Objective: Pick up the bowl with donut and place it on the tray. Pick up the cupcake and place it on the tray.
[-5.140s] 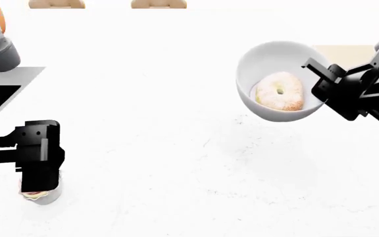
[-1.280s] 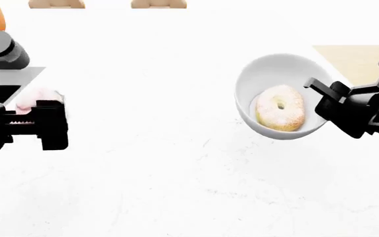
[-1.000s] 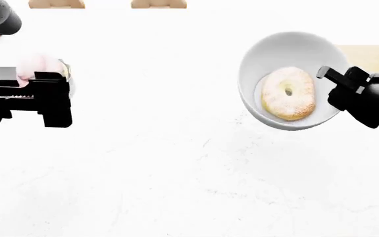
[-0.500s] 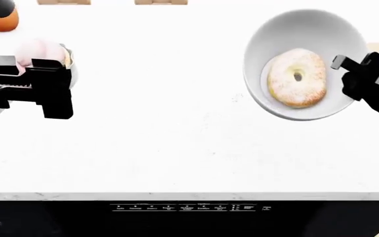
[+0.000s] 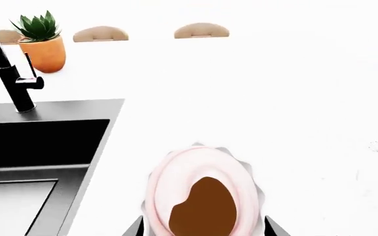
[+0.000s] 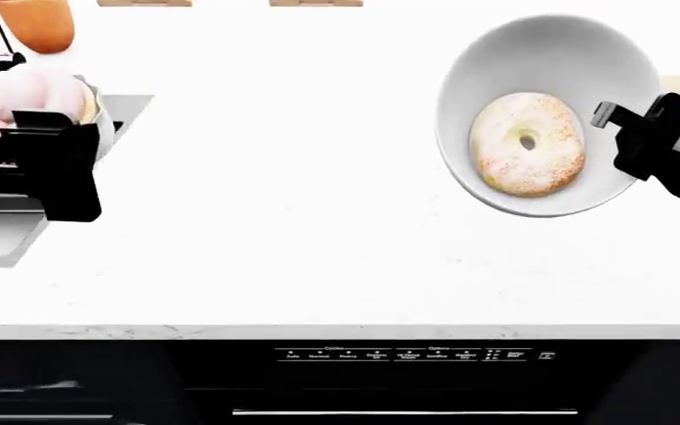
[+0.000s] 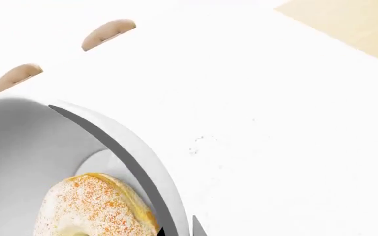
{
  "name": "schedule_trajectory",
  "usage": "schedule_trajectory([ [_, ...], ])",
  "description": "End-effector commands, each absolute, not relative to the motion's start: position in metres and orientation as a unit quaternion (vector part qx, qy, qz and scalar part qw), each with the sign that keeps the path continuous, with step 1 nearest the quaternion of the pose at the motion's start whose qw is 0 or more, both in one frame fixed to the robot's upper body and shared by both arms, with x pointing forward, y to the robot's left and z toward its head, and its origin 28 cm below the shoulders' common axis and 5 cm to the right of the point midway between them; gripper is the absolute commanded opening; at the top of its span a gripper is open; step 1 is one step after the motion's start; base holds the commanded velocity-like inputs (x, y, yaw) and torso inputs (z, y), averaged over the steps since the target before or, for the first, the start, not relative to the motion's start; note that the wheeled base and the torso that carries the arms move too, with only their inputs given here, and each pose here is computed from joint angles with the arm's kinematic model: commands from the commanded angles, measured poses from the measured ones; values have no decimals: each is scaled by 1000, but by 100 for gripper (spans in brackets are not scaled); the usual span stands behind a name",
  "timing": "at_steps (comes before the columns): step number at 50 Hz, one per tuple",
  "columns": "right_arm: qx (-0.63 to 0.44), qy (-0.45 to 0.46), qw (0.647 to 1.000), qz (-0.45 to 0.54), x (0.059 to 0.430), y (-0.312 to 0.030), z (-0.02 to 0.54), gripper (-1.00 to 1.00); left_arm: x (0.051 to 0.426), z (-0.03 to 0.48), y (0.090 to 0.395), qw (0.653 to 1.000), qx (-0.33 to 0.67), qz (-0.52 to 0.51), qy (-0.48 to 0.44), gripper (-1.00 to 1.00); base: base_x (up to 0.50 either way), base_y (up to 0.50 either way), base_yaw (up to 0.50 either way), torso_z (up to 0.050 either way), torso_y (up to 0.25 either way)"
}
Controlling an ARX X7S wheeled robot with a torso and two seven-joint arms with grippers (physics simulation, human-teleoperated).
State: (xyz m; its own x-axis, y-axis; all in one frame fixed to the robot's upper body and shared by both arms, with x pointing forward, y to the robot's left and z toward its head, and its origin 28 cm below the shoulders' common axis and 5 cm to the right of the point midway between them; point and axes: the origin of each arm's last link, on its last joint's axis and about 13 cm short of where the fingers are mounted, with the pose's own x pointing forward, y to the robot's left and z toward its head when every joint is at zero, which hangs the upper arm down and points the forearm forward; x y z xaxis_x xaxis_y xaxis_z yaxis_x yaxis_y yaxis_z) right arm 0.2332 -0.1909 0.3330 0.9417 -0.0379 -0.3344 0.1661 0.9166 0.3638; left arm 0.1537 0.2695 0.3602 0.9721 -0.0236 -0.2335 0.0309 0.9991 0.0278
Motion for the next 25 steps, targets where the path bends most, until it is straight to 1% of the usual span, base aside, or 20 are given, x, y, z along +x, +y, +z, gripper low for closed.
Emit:
schedule_trajectory([
  [1,195,150,968,-51,231,-193,335,-100,144,364,272,995,9,-8,96,-100,0,500,0,0,0],
  [25,196,154,967,-55,229,-197,330,-100,139,365,274,996,9,-5,92,-100,0,500,0,0,0],
])
